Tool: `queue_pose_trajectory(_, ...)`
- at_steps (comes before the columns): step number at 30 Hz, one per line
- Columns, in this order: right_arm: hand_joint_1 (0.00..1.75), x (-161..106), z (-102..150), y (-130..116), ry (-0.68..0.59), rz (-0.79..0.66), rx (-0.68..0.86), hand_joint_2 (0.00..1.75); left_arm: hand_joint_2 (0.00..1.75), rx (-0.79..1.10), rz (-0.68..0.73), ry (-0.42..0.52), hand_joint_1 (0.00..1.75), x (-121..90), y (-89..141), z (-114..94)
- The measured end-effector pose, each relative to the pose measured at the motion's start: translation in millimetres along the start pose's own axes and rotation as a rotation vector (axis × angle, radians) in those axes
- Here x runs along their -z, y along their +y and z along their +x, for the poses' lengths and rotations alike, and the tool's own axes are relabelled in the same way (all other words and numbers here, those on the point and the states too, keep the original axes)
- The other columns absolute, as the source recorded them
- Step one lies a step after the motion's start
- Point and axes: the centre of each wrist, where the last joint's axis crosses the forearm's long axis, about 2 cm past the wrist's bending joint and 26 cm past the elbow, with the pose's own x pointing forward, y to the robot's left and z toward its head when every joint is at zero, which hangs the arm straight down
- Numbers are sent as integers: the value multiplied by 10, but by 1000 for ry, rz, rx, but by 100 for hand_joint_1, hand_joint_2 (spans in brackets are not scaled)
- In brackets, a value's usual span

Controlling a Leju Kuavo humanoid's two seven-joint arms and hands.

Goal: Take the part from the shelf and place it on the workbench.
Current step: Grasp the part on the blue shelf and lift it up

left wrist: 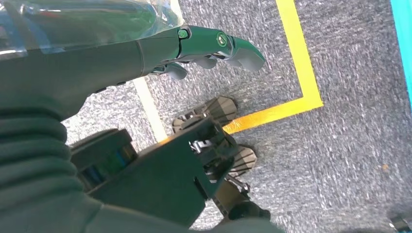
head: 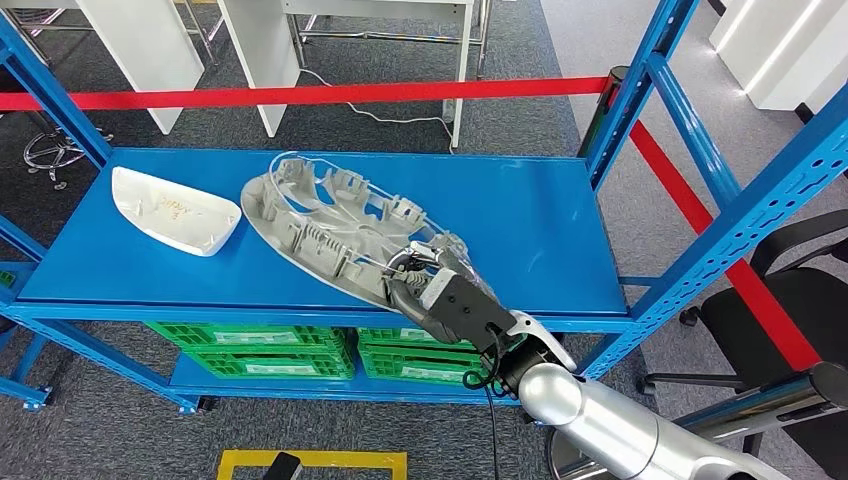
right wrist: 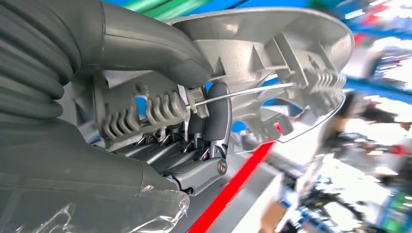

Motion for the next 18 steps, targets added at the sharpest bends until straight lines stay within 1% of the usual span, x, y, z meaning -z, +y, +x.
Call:
queue_pose_trajectory(5, 175, -14, 278, -45, -168, 17, 225, 175, 175, -15, -7, -13, 0, -5, -60, 11)
queue_pose_trajectory(10, 175, -36, 551, -113, -350, 71, 486, 175, 175, -31, -11, -28, 0, -11, -123, 19)
queue_pose_trajectory(14, 175, -80, 732, -148, -469, 109, 599, 175, 175, -38, -15, -33, 0, -17, -171, 19)
queue_pose_trajectory(18, 175, -134, 856, -156, -537, 131, 639, 175, 0, -43, -10, -34, 0, -24, -208, 12)
